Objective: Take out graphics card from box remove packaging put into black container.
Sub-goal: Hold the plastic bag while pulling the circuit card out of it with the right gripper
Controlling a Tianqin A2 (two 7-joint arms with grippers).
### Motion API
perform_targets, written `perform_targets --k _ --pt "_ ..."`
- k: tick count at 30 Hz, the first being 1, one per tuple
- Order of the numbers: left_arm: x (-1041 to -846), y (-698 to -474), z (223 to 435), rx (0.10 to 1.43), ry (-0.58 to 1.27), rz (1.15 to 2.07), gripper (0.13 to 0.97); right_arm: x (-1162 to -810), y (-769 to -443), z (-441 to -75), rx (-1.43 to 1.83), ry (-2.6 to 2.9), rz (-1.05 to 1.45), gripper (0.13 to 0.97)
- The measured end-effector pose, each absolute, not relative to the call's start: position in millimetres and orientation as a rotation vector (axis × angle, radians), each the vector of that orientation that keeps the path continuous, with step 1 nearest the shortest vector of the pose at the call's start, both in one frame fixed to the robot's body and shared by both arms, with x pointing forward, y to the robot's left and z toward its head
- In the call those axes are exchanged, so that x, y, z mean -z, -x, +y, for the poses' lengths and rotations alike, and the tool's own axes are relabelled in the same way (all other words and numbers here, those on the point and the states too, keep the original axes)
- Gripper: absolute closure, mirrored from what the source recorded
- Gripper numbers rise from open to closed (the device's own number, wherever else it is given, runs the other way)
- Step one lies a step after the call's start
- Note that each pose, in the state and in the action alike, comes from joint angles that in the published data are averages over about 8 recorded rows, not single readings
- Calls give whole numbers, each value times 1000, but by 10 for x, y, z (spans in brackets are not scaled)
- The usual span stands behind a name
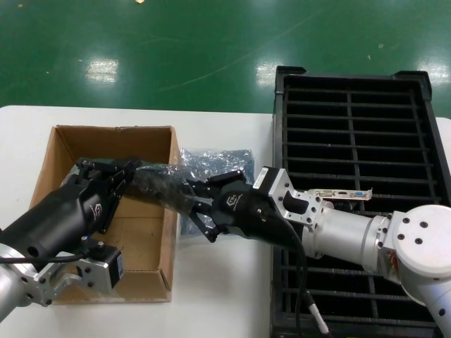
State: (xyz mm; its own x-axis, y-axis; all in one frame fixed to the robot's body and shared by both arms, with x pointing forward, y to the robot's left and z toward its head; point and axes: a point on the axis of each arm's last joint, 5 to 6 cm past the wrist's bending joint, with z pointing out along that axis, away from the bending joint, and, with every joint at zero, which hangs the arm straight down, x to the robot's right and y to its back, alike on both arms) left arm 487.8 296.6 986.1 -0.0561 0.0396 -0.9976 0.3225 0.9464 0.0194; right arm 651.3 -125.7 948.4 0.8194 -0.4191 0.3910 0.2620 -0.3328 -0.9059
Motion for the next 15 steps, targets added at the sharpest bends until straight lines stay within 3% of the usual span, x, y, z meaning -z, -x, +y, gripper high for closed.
perform_targets --k 15 --pt "-9861 -4878 2966 236 -283 1617 957 -9484 -6532 -1203 674 1745 153 814"
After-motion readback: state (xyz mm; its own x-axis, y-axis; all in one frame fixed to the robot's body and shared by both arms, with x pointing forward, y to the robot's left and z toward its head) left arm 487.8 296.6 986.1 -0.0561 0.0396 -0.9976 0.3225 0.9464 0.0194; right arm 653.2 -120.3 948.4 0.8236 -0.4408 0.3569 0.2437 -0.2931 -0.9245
